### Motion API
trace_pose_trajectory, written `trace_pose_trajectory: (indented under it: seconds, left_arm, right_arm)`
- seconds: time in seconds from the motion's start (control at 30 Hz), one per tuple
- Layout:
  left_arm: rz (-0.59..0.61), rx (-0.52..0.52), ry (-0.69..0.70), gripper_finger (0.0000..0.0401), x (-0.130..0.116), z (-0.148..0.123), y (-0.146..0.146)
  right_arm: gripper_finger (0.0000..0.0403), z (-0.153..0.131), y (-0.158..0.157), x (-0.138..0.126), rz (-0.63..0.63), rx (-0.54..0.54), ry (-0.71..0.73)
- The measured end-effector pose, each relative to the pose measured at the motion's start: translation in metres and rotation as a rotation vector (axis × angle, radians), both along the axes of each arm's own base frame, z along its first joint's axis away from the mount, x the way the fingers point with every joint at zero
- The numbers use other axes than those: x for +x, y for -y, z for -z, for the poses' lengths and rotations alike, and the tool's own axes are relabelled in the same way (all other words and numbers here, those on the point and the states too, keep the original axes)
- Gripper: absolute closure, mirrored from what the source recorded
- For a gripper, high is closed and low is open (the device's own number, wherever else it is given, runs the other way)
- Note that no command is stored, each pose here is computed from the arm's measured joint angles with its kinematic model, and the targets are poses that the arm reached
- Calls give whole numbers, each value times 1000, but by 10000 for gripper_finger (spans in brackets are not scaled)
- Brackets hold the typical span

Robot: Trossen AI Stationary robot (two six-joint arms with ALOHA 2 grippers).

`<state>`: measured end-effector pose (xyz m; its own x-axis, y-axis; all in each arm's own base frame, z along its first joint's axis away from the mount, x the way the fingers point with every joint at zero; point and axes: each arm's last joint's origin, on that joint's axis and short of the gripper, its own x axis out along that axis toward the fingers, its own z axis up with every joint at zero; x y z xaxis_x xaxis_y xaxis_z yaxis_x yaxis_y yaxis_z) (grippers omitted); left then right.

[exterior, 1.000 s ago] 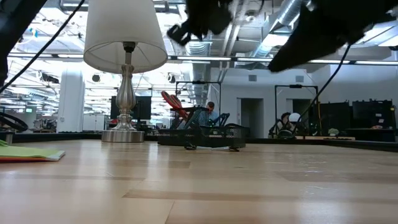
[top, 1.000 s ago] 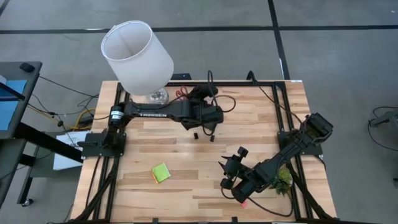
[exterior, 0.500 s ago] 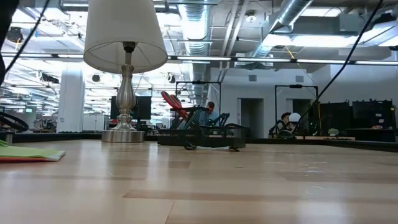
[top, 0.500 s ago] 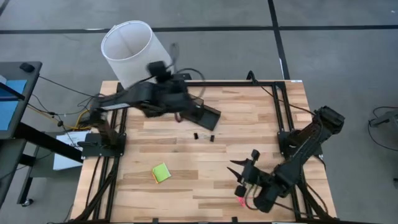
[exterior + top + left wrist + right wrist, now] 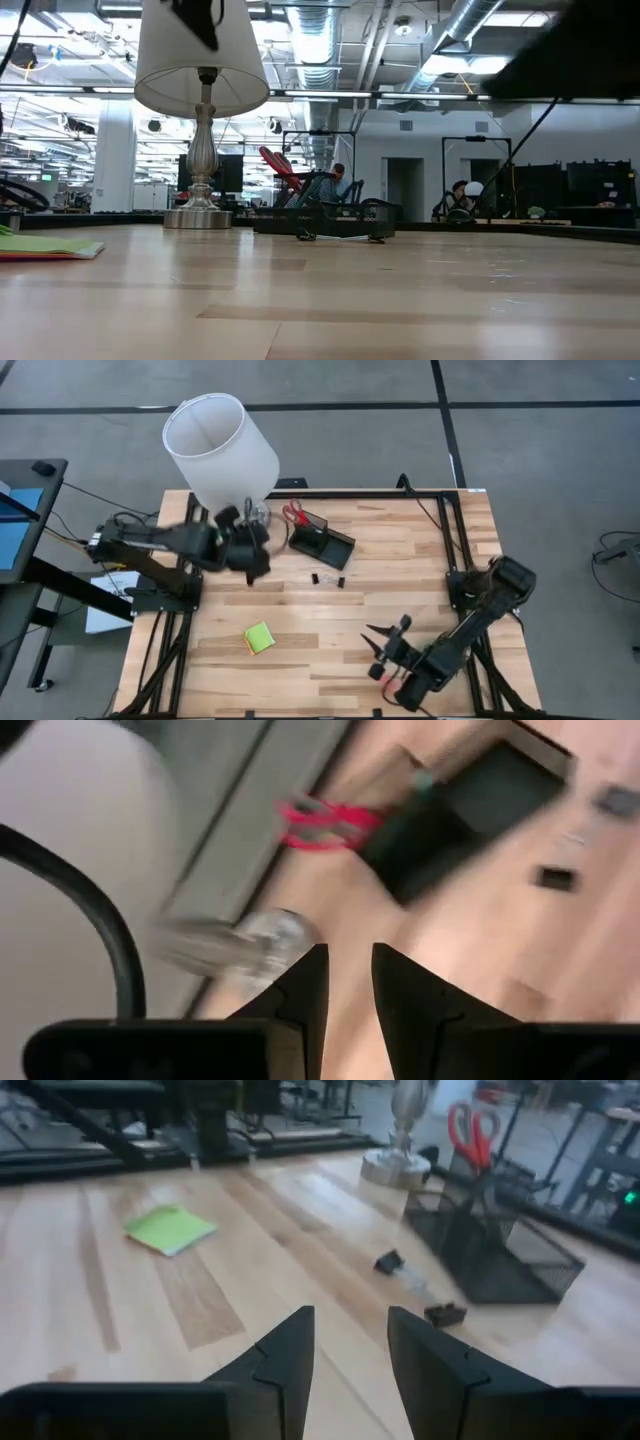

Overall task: Pick and place office supplies into organizer
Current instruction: Put the green sticky notes into the black desk organizer

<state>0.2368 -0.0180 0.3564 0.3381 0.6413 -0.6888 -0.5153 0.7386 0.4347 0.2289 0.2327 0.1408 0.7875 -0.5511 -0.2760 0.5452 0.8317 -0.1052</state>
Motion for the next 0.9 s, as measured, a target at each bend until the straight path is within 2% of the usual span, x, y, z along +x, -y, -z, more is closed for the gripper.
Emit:
trace_pose_trajectory:
  seconds: [0.13,0.3,0.4,0.53,0.73,0.9]
  left_arm:
    - [94,-56,71,329,3,48,27]
    - [223,-153,216,329,7,88,66]
    - [271,-197,290,329,3,100,86]
    - [251,-258,340,329,-12,106,108]
    - [183,-259,353,329,-55,113,135]
    - [242,-250,281,329,-83,125,157]
  right_arm:
    - [281,25,2,19,10,53,-107]
    - [281,18,6,45,-55,102,-284]
    - [281,3,7,59,-92,77,-312]
    - [281,-9,10,70,-112,27,-317]
    - [281,-8,14,72,-104,14,-331]
    - [281,-4,13,68,-112,7,-339]
